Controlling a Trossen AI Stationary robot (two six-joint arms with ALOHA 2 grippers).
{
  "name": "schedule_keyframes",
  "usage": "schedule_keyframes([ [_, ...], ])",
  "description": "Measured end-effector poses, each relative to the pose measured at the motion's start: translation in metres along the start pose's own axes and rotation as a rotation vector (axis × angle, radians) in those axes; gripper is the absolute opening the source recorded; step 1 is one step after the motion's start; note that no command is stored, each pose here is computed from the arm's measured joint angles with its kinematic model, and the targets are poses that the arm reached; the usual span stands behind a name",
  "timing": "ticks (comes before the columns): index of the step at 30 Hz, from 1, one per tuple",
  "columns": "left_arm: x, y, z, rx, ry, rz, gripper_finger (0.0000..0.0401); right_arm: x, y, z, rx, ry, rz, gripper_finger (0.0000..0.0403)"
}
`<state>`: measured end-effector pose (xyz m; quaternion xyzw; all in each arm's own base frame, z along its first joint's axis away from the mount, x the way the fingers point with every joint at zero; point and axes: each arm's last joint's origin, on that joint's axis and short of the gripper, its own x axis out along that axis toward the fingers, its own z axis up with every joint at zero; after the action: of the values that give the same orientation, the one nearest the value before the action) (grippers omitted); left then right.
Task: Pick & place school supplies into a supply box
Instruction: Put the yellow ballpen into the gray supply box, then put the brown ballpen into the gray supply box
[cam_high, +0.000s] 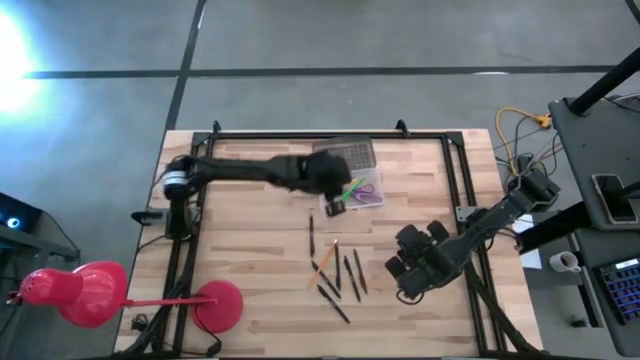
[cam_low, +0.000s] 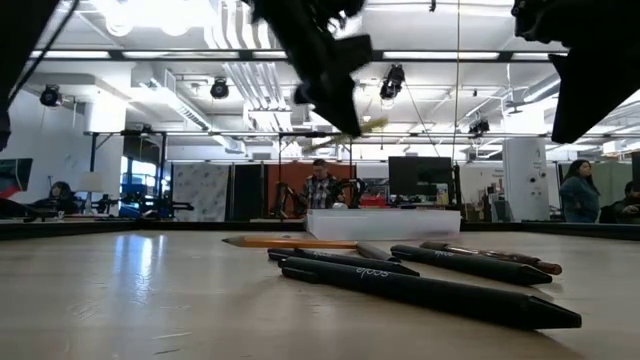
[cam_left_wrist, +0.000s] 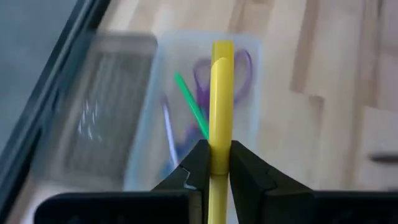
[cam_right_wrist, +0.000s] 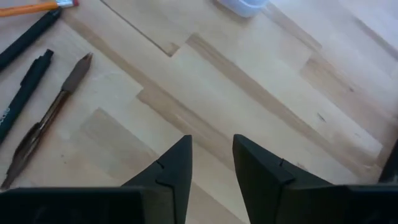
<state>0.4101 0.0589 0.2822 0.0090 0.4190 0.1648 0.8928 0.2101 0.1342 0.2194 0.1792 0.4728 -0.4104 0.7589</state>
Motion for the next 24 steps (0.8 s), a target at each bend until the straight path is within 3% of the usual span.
schedule_keyframes([
  [4, 0.019, 0.023, 0.021, 0.096, -0.023, -0.027, 0.0028, -0.004, 0.002, 0.002, 0.05, 0.009, 0.018, 0.0101],
  [10, 0.077, 0.031, 0.018, 0.12, 0.095, -0.167, 0.0032, -0.003, 0.005, 0.001, 0.102, 0.033, 0.014, 0.0097],
  [16, 0.107, 0.028, 0.011, 0.134, 0.198, -0.114, 0.0039, -0.001, 0.004, -0.002, 0.126, 0.072, 0.005, 0.0097],
  [24, 0.102, 0.032, 0.01, 0.122, 0.203, -0.067, 0.0095, -0.001, 0.005, -0.002, 0.095, 0.072, 0.011, 0.0098],
])
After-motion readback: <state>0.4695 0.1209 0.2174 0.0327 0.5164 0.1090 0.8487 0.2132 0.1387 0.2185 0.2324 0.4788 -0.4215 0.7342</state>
